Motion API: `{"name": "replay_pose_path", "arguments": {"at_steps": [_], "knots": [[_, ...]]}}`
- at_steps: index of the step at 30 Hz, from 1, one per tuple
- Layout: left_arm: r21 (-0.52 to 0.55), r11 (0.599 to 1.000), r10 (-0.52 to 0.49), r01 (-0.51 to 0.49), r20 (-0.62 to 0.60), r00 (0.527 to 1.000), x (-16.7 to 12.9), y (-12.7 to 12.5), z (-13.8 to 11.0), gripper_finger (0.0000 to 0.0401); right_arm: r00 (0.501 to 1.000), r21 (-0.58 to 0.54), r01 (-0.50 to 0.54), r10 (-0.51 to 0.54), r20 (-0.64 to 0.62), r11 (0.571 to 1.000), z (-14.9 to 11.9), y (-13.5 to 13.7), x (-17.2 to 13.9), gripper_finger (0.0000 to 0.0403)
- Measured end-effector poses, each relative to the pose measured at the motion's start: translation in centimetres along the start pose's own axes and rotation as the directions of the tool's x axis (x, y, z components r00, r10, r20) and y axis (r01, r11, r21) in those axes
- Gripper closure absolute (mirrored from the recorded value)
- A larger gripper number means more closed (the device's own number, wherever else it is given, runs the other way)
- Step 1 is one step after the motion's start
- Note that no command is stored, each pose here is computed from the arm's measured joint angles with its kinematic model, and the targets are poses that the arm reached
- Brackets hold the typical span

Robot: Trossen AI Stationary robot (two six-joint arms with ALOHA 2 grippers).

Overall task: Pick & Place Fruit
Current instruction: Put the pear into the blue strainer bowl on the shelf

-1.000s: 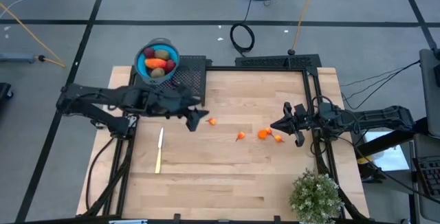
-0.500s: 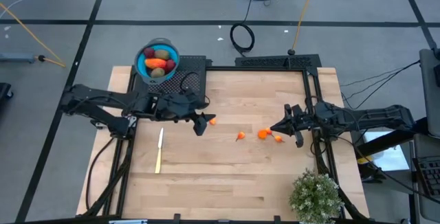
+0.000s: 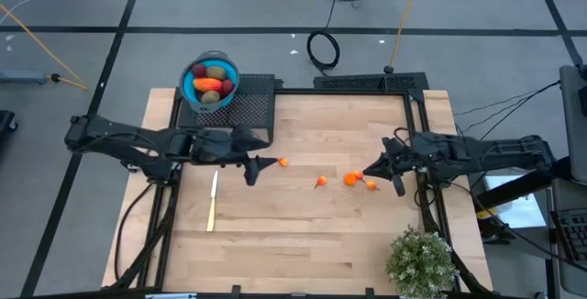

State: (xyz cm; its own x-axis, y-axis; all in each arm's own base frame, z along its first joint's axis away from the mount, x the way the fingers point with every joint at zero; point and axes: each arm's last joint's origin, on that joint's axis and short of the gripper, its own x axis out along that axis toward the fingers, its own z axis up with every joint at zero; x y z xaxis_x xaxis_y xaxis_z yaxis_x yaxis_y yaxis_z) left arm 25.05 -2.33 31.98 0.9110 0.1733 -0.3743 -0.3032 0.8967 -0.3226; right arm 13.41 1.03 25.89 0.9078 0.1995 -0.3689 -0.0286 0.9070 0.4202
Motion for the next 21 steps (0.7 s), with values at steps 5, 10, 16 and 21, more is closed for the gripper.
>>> {"name": "replay_pose_path", "arguments": {"at_steps": [5, 10, 16, 21], "knots": [[-0.01, 1.0, -0.023, 0.023, 0.033, 0.999, -1.7, 1.6, -2.0, 0.0128, 0.986, 0.012, 0.047, -0.044, -0.162, 0.999, 0.8, 0.7, 0.3, 0.0399], [-0.018, 0.999, -0.032, 0.033, 0.063, 0.997, -3.4, 3.1, -3.7, 0.0128, 0.937, 0.01, 0.106, -0.096, -0.337, 0.994, 0.9, 0.9, 1.3, 0.0398], [-0.005, 0.999, -0.052, 0.053, 0.103, 0.993, -5.0, 4.5, -5.3, 0.0128, 0.838, -0.005, 0.175, -0.151, -0.524, 0.985, 0.7, 1.0, 3.1, 0.0398], [0.013, 0.996, -0.092, 0.091, 0.112, 0.989, -6.1, 5.3, -6.4, 0.0128, 0.739, -0.007, 0.215, -0.168, -0.652, 0.977, 0.1, 0.9, 4.3, 0.0389]]}}
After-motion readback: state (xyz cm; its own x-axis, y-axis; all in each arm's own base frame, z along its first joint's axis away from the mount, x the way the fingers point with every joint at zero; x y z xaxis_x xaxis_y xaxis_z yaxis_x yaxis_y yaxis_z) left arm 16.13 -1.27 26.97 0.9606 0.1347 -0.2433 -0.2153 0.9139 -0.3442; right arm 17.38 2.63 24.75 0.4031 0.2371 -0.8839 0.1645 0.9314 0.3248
